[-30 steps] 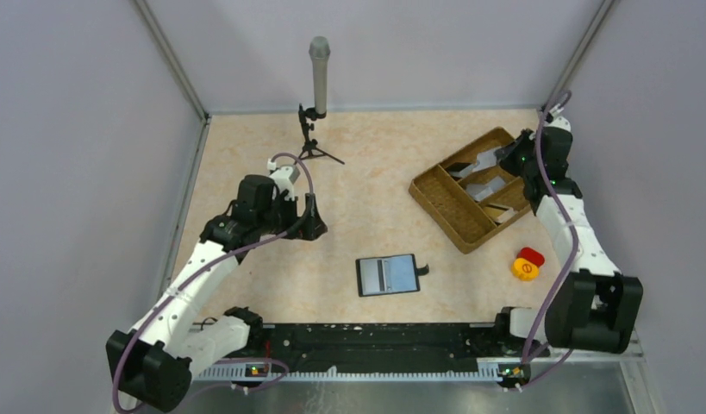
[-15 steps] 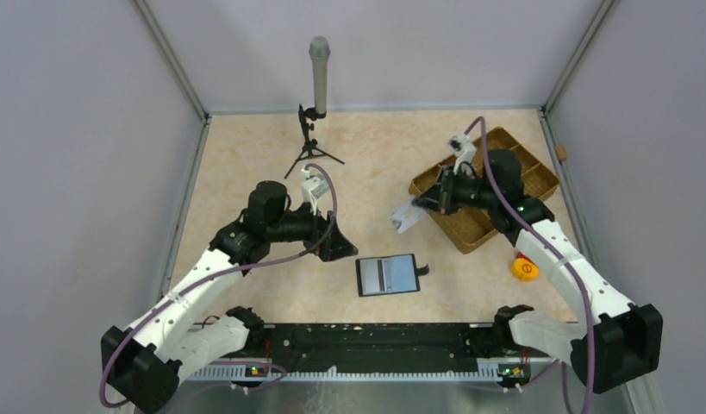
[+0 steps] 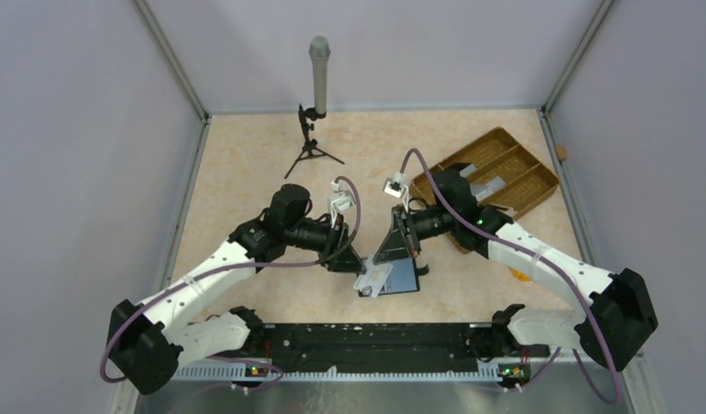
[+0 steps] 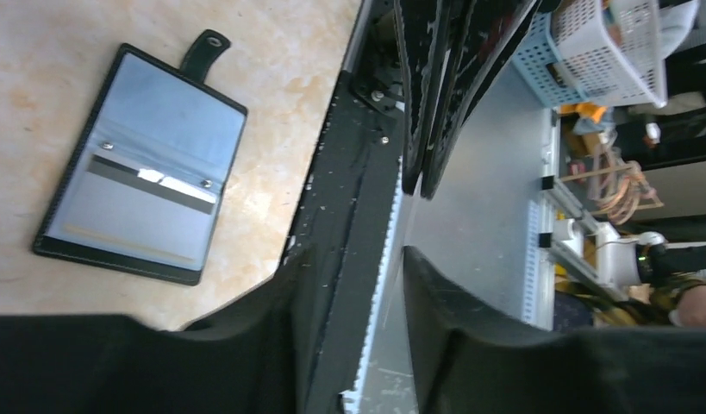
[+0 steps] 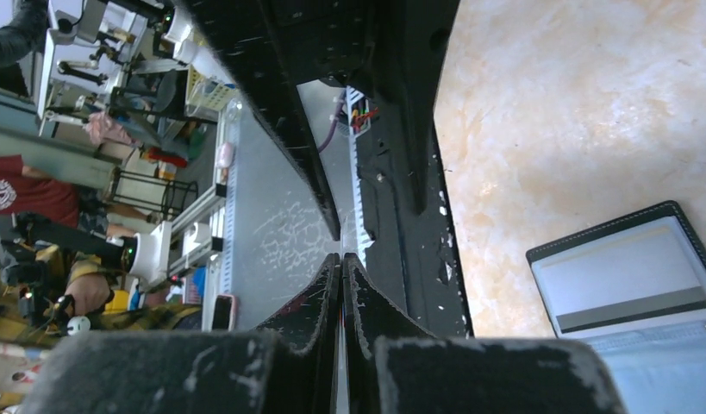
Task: Put the credit cards into the card holder
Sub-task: Pick up the credit card from the storage box.
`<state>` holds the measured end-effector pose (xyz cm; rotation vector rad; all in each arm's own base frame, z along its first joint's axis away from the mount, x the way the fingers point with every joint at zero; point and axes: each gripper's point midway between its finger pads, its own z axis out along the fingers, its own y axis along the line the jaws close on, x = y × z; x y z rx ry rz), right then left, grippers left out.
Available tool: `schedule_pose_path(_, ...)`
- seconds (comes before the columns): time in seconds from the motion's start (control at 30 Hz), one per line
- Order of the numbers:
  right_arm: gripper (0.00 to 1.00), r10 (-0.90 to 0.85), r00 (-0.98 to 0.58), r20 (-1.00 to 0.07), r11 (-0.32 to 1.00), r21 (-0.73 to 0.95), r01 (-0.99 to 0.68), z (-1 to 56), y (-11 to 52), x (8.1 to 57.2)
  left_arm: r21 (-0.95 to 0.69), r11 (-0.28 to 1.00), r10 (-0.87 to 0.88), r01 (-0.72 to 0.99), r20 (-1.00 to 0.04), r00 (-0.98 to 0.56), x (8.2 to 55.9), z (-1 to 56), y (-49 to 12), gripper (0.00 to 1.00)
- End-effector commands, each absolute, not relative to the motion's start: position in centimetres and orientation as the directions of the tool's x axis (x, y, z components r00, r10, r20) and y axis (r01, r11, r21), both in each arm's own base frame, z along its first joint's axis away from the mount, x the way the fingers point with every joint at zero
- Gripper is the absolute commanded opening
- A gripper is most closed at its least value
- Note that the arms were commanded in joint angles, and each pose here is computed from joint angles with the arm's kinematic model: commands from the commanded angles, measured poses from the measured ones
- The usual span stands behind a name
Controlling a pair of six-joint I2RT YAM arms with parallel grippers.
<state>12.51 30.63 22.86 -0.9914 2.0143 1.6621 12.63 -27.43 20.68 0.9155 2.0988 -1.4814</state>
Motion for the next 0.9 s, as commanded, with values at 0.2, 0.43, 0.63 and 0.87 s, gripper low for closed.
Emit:
schedule_pose_path(0.2,0.00,-0.285,-0.601,-0.747,-0.051,0.638,-0.769,25.4,31.7,12.1,-0.698,0.059,0.312,0.713,-0.666,-0.678,10.7,22.0,-28.3,0.35)
schedule_pose_path(0.43,0.00,-0.284,-0.596,-0.751,-0.041,0.630,-0.775,25.2,31.7,12.3,-0.725,0.020,0.355,0.688,-0.638,-0.683,9.4,21.7,-28.7,0.32)
schedule_pose_path(0.63,0.12,-0.289,-0.616,-0.732,0.062,0.628,-0.776,24.2,31.5,13.4,-0.718,0.088,0.332,0.691,-0.632,-0.700,10.0,21.0,-28.8,0.00)
schedule_pose_path(0.87,0.58,-0.247,-0.706,-0.664,0.479,0.549,-0.685,18.9,28.3,17.3,-0.773,0.287,0.041,0.565,-0.580,-0.814,13.4,18.4,-29.0,0.00)
